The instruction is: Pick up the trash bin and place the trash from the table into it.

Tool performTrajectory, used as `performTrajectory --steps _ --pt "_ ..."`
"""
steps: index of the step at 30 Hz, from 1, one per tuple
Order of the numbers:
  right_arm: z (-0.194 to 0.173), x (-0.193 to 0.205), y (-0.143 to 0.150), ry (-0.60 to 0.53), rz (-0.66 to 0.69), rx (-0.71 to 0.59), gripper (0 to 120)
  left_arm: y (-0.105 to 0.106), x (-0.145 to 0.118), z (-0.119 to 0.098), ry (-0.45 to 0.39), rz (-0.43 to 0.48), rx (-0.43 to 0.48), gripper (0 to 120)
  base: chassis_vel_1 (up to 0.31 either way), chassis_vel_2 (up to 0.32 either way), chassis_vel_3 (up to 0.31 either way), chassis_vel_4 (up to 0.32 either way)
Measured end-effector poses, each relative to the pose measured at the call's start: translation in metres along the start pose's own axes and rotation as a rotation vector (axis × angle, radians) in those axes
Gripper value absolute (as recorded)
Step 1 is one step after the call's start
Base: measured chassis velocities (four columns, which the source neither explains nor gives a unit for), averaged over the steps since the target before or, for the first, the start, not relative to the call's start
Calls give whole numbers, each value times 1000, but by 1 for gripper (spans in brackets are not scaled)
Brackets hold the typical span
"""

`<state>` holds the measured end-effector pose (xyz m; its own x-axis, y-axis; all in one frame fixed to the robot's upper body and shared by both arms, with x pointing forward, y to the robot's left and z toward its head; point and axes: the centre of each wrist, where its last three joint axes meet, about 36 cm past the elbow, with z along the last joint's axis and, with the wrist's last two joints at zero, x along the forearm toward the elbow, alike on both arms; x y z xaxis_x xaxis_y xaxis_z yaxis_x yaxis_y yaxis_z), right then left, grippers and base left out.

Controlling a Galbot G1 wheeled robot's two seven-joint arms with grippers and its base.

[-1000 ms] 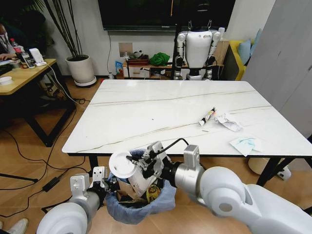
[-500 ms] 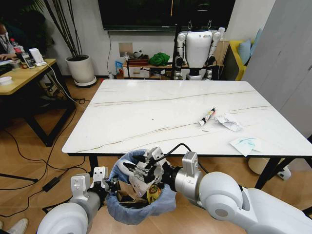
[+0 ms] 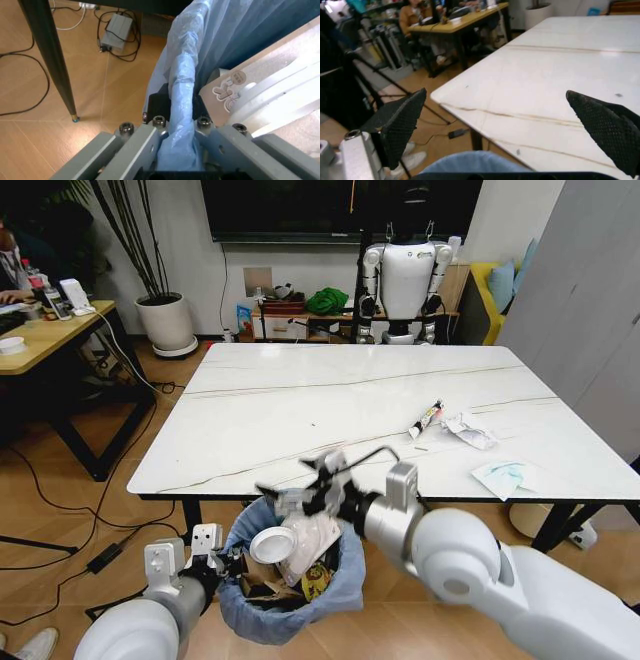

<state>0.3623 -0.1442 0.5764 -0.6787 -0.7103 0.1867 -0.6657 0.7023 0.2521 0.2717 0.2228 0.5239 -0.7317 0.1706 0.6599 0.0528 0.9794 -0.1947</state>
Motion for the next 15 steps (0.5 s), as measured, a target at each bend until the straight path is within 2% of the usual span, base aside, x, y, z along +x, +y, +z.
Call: performTrajectory --steps 4,7,15 --pt "-14 2 -11 -11 99 -48 100 1 2 0 -3 -2 1 0 0 0 0 0" --pt "-27 7 -32 -32 204 -79 100 1 4 -1 -5 -2 2 0 0 0 0 0" --pt "-25 -4 -75 -31 408 -138 100 2 7 -3 -16 4 -9 0 0 0 0 0"
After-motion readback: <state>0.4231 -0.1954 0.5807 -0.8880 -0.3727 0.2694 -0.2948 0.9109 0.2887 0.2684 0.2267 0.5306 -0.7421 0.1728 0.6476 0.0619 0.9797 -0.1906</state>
